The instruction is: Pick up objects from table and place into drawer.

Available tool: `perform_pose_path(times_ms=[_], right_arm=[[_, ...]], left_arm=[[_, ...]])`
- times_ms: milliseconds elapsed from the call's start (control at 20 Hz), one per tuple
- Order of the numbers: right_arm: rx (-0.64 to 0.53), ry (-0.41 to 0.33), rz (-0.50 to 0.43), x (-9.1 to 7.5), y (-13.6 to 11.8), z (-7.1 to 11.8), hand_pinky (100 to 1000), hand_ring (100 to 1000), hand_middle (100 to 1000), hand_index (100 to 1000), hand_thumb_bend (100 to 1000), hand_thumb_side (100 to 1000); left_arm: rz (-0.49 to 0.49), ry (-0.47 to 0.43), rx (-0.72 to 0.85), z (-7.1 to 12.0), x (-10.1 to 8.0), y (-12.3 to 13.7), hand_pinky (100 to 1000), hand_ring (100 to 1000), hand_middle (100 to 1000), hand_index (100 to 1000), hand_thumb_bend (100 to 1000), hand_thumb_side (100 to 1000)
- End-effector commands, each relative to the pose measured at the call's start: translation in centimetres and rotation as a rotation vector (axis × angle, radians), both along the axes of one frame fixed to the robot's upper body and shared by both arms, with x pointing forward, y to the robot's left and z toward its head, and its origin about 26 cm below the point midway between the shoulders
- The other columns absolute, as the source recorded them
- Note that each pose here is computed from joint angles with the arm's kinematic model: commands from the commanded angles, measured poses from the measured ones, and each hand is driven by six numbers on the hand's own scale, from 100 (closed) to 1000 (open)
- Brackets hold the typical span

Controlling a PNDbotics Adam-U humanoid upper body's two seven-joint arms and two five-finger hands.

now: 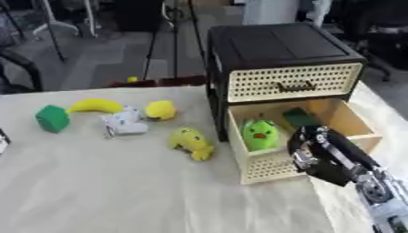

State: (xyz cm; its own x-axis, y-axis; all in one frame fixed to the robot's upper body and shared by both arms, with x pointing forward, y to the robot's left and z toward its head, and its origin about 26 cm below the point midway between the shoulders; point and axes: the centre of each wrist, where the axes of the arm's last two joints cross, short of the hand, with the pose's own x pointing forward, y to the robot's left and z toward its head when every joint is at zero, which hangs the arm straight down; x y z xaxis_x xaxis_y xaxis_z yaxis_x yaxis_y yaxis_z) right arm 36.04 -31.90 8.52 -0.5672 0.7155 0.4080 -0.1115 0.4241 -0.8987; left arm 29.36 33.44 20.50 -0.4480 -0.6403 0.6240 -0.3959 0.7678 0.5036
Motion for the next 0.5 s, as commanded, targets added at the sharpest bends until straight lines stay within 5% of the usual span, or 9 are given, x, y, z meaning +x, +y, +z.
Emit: perform_pose_path(times_ms=[50, 500], right_arm=[[-0.056, 0.014, -0.024, -0.16, -1.26, 0.02, 100, 189, 567, 514, 100, 917], [-0.101, 0.045, -0.053, 0.02, -1.55, -0.71, 100, 247, 579, 531, 100, 914]], left_arm=[[0.020, -0.034, 0.011, 0.87, -0.36, 0.28, 463, 515, 560, 737, 682, 799], [0.029, -0.029, 0.006, 0.47, -0.45, 0.23, 463, 513, 559, 738, 675, 807]])
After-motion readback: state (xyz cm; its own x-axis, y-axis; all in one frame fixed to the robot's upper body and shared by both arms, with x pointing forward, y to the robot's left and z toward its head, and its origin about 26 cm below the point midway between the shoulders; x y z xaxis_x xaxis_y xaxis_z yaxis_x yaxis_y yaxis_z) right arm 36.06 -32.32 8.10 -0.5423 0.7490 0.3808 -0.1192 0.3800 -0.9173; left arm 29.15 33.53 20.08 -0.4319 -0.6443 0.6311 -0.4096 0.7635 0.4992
